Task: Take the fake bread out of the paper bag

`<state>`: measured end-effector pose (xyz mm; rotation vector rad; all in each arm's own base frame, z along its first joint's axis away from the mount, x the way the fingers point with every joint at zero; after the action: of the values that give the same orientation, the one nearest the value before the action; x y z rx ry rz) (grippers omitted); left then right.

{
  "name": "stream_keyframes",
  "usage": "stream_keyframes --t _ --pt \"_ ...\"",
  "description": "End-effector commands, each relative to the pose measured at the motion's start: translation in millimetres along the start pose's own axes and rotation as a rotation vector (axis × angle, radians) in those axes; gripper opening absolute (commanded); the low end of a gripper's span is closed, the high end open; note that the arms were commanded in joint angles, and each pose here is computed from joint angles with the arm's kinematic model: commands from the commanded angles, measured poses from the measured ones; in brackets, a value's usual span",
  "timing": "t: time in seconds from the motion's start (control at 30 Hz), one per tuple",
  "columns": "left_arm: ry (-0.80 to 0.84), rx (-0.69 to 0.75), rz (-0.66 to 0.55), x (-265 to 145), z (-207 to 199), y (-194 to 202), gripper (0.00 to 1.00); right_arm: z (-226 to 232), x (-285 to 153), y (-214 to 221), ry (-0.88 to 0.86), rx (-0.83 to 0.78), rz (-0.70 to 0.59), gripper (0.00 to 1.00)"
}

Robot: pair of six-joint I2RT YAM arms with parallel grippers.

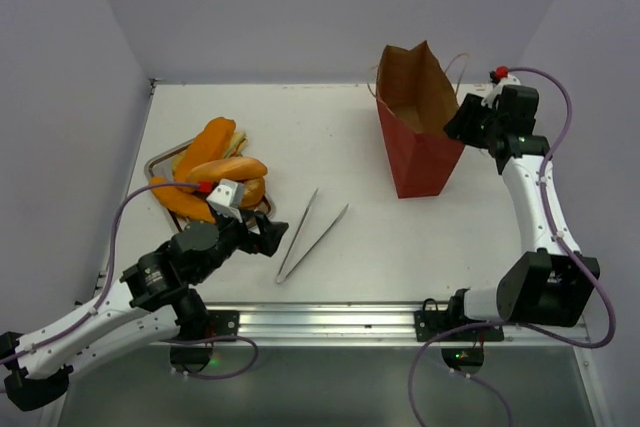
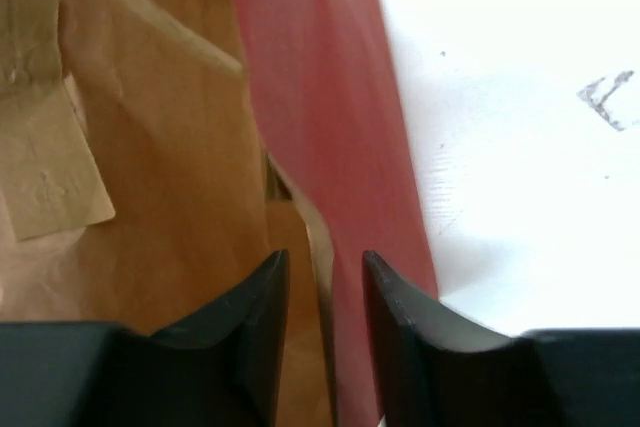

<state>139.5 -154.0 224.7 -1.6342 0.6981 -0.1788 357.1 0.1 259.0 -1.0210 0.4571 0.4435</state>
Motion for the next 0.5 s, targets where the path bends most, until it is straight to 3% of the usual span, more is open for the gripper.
stream_keyframes --t 0.0,0.07,0.1,0.2,0.47 --pt "0.003 0.015 0.009 0.1 -1.0 -1.1 1.00 2.1 -20.5 -10.7 0.018 -0.052 -0.063 0.54" --pt "-0.001 0.022 0.022 0.4 -0.6 0.3 1.00 3.8 -29.7 -19.5 0.029 -0.090 -0.095 0.67" --pt "0.000 0.021 0.021 0.0 -0.8 -0.2 1.00 5.3 -34.8 -24.3 0.033 -0.101 -0.115 0.79" --pt "0.001 0.022 0.006 -2.8 -0.1 -4.1 1.00 10.8 -59.2 -43.3 0.058 -0.161 -0.198 0.97" --pt "-0.007 0.015 -0.022 -12.4 3.9 -10.8 1.00 10.1 -124.5 -72.8 0.213 -0.193 -0.375 0.99"
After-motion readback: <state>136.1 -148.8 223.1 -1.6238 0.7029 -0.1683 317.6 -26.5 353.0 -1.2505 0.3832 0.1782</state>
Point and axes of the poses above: each gripper's point midway between its finger pads, its own x axis out along the fingers, its own z axis along the line the jaws close on, y = z × x, the point moved 5 cm from there along -x, back along the fingers, and after that the axes turned 8 degrees about x, right-handed, at the moved point
